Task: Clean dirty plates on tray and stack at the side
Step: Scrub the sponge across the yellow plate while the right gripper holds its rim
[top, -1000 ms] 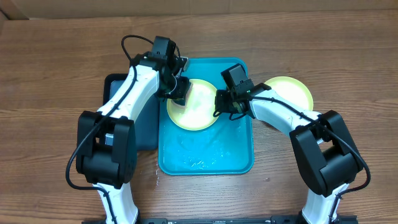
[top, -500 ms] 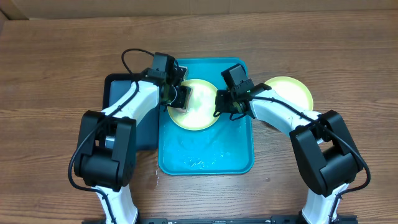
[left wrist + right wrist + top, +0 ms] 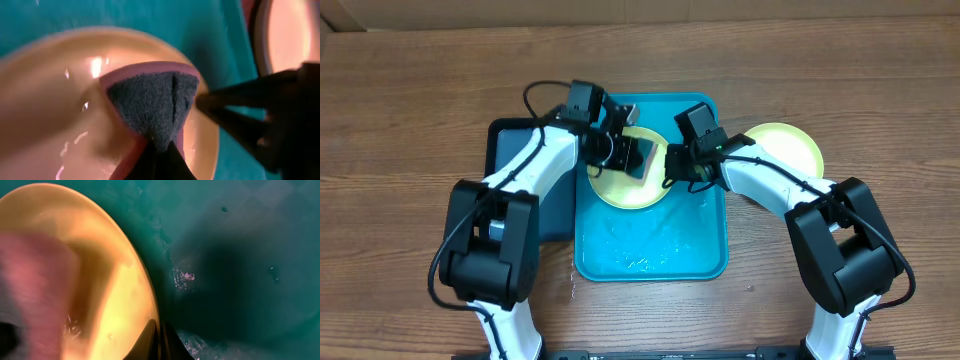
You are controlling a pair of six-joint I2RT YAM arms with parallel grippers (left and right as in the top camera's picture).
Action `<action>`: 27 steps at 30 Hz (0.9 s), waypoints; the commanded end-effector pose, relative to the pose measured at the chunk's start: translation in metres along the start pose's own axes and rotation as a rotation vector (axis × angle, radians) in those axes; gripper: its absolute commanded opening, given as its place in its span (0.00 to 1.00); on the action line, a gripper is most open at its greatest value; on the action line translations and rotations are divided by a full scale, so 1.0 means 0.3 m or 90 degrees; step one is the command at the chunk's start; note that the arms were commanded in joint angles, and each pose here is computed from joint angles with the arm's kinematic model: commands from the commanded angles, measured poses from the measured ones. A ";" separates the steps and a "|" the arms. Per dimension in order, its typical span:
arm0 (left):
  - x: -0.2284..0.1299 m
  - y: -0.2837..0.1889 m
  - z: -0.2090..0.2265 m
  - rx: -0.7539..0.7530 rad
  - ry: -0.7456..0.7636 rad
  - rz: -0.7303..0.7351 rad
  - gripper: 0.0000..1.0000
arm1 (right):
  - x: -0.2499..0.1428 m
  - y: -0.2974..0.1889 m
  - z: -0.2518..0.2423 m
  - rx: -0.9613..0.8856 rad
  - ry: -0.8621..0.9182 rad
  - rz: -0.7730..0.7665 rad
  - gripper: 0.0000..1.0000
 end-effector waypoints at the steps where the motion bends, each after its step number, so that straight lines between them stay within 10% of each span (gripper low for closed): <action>1: 0.074 -0.145 -0.080 0.040 0.054 -0.092 0.04 | 0.005 -0.018 0.018 0.014 -0.014 -0.010 0.04; 18: -0.036 0.034 0.105 0.205 0.045 0.027 0.04 | 0.005 -0.018 0.018 0.013 -0.014 -0.010 0.04; 27: -0.056 0.125 0.135 0.141 0.025 0.057 0.04 | 0.005 -0.018 0.018 0.014 -0.014 -0.010 0.04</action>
Point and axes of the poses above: each gripper's point midway between its finger pads, its own y axis out along the fingers, its own z axis along the line the jaws close on, x = y × z, the point moved 10 cm from there along -y, back along the fingers, and after that the axes turned 7 degrees about -y, right-handed, at the moved point
